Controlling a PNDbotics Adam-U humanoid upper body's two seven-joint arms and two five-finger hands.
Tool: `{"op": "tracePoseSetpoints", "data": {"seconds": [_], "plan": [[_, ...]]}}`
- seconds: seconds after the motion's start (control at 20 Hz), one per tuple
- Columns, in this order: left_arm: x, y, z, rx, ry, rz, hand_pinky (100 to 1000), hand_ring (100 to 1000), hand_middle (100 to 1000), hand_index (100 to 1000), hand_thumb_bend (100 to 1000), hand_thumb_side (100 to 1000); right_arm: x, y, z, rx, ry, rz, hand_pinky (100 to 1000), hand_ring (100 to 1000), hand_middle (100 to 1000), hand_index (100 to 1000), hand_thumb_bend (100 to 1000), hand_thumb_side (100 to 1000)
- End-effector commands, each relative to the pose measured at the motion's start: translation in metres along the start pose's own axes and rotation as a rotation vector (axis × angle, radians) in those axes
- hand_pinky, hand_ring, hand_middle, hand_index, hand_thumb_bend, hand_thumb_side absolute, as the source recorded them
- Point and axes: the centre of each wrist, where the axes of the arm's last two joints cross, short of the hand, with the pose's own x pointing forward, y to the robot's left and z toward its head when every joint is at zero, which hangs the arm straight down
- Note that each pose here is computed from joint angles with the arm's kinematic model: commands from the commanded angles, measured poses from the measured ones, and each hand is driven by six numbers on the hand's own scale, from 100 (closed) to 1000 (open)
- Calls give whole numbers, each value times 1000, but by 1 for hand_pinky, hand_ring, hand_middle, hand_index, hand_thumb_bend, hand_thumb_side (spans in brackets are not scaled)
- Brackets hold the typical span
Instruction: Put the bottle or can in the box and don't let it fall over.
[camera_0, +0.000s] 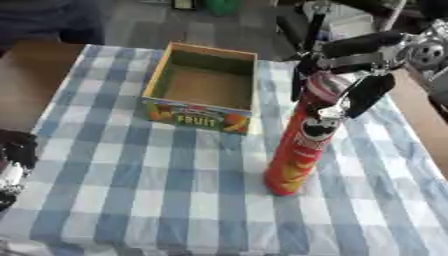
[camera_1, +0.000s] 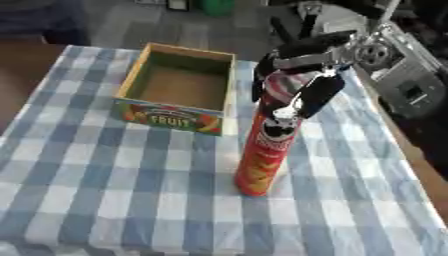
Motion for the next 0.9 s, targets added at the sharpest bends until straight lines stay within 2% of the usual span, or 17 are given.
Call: {"op": "tracePoseSetpoints", "data": {"seconds": [0.05, 0.35, 0.4, 0.45, 0.9], "plan": [[4, 4, -2, 4, -17, -6, 610, 550, 578, 700, 163, 490, 9, -22, 17, -40, 4, 52, 226, 456, 654, 708, 100, 234], [4, 4, -3, 4, -21, -6, 611, 550, 578, 700, 164, 489, 16, -39, 32, -88, 10, 82, 220, 454, 649, 703, 100, 204], [4, 4, -3, 4, -22, -5, 611, 551, 578, 700, 164, 489, 16, -42, 35, -98, 13, 87, 220, 454, 649, 702, 100, 312], [5, 4, -4, 4, -24, -6, 611, 550, 578, 700, 164, 489, 17, -45, 37, -109, 17, 93, 220, 455, 647, 701, 100, 192], [16, 2, -20, -36, -98, 15, 611, 551, 578, 700, 164, 486, 9, -71, 60, -222, 98, 131, 205, 446, 631, 687, 100, 147]]}}
